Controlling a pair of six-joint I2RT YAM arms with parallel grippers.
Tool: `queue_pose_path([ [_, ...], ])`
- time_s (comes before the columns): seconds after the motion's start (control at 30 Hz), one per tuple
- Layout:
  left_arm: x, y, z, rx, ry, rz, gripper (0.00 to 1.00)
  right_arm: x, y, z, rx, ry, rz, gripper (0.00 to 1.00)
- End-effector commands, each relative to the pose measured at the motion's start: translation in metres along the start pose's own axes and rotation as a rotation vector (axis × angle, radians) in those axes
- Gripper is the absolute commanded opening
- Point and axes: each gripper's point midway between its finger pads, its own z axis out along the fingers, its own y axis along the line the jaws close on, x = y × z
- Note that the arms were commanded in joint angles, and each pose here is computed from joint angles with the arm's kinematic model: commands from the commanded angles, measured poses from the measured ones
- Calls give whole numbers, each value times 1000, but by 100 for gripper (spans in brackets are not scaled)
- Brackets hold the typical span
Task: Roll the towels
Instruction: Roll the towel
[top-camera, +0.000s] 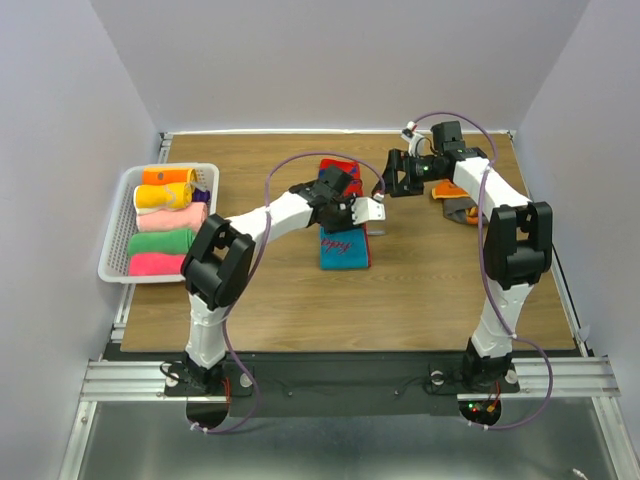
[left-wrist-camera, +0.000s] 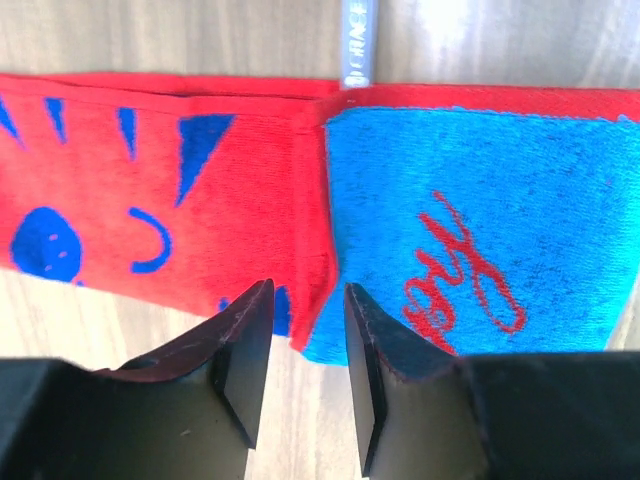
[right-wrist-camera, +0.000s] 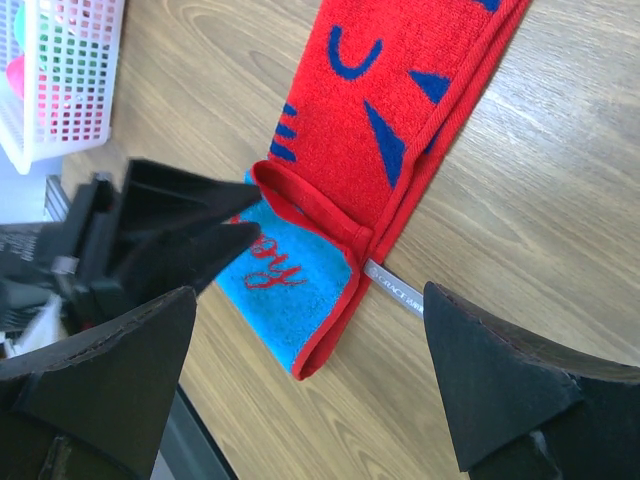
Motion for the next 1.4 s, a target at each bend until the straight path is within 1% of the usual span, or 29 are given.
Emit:
queue_pose_path([
  [0.0, -39, 46, -71, -149, -120, -33, 62, -9, 15, -18, 8, -31, -53, 100],
  [0.07, -41, 47, -91, -181, -150, -49, 63, -8, 19, -21, -1, -29, -57, 99],
  [0.1, -35, 41, -108, -212, -155, -55, 63, -6, 24, -23, -19, -25, -55, 96],
  [0.17, -34, 33, -124, -243, -190, -52, 65, 2, 28, -24, -41, -11, -46, 92],
  [0.2, -28, 17, -134, -233, -205, -52, 67, 5, 35, -25, -58, -6, -52, 87],
  [0.23, -26, 10, -136, -231, -215, -52, 68, 10, 38, -24, -67, 5, -59, 84],
  [0.27, -26, 4, -140, -236, -233, -51, 69, 15, 40, -23, -71, 14, -63, 79],
  [0.3, -17, -12, -139, -215, -230, -48, 69, 27, 44, -18, -82, 42, -58, 70],
  [0.37, -18, -27, -136, -208, -242, -24, 69, 37, 50, -15, -93, 65, -67, 66],
  [0.4, -9, -42, -129, -192, -224, -8, 69, 47, 52, -11, -101, 89, -55, 61],
  [0.47, -19, -64, -116, -169, -227, 52, 68, 54, 52, -10, -109, 102, -47, 59],
  [0.5, -8, -73, -104, -174, -174, 71, 67, 57, 47, -9, -89, 107, -46, 56],
  [0.53, -18, -84, -97, -165, -182, 108, 65, 57, 47, -10, -77, 104, -54, 55],
  [0.6, -14, -92, -80, -157, -141, 118, 63, 56, 45, -14, -45, 94, -69, 56],
  [0.67, -18, -93, -70, -155, -141, 104, 62, 55, 39, -18, -10, 85, -108, 60],
  [0.73, -17, -92, -57, -141, -116, 97, 62, 52, 38, -23, 6, 75, -118, 62],
  [0.83, -19, -87, -44, -155, -110, 104, 62, 50, 31, -29, 24, 74, -115, 70],
  [0.93, -12, -89, -32, -147, -87, 121, 62, 44, 23, -38, 51, 61, -135, 75],
  [1.13, 3, -92, -12, -136, -34, 171, 59, 29, 17, -57, 91, 37, -176, 77],
  [1.2, 6, -93, -6, -130, -24, 179, 56, 28, 17, -61, 95, 41, -197, 77],
  [1.23, 9, -89, -6, -147, -2, 185, 53, 29, 18, -62, 94, 44, -204, 76],
  [1.27, 12, -90, -5, -139, 8, 184, 45, 29, 18, -63, 94, 45, -215, 75],
  [1.33, 12, -90, -3, -123, 14, 179, 38, 32, 20, -66, 97, 47, -228, 74],
  [1.37, 9, -93, -3, -92, 3, 163, 31, 32, 22, -71, 106, 40, -247, 74],
])
